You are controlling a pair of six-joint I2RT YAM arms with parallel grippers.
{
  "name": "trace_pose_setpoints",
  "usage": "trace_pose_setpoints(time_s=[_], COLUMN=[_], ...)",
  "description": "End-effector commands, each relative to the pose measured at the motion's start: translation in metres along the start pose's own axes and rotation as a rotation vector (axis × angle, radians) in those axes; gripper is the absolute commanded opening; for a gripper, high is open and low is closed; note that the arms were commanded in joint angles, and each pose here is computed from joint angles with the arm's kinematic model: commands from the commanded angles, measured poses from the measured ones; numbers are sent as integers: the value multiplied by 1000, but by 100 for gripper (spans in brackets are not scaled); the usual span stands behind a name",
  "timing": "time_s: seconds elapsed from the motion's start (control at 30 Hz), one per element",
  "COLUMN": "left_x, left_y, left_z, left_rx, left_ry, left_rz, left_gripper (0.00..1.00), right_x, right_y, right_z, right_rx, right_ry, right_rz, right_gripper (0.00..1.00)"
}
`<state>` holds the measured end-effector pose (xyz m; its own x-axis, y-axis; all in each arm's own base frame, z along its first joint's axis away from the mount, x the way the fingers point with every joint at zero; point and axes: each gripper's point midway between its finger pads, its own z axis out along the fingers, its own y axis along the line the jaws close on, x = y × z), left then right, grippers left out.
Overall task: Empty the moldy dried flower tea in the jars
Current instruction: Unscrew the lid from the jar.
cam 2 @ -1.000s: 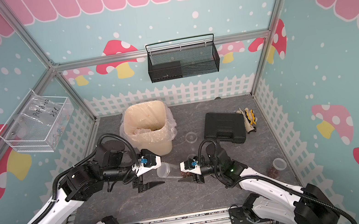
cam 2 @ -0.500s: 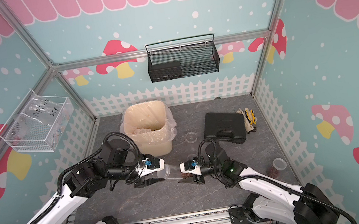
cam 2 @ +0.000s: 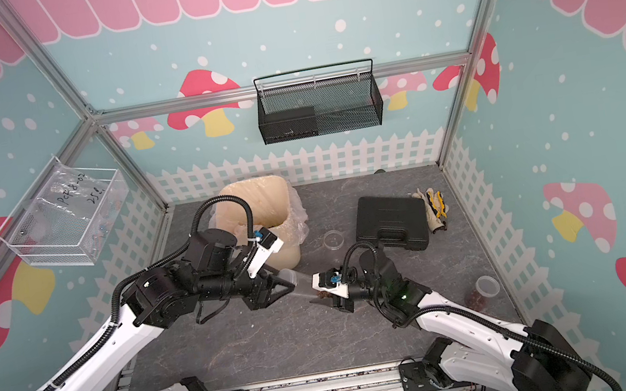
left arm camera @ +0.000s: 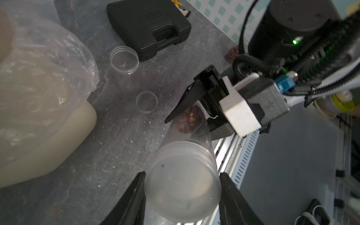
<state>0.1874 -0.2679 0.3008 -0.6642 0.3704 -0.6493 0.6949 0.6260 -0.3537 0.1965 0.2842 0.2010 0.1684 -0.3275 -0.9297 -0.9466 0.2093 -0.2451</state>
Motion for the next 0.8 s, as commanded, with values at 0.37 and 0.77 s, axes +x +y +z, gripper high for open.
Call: trace_pose_setpoints(time_s=[0.37, 0.77], left_x=[-13, 14], left_y=[2, -39], left_z=[6, -55], left_rx=[-22, 120], left_ry=[-41, -223], left_rz=[-199, 793], left_gripper=[89, 99], right_x=[-14, -18], right_y=[-25, 15], right_z=[-2, -9], right_rx=[137, -49], right_ry=[-21, -82], right_rz=[-2, -42], right_gripper=[0, 0])
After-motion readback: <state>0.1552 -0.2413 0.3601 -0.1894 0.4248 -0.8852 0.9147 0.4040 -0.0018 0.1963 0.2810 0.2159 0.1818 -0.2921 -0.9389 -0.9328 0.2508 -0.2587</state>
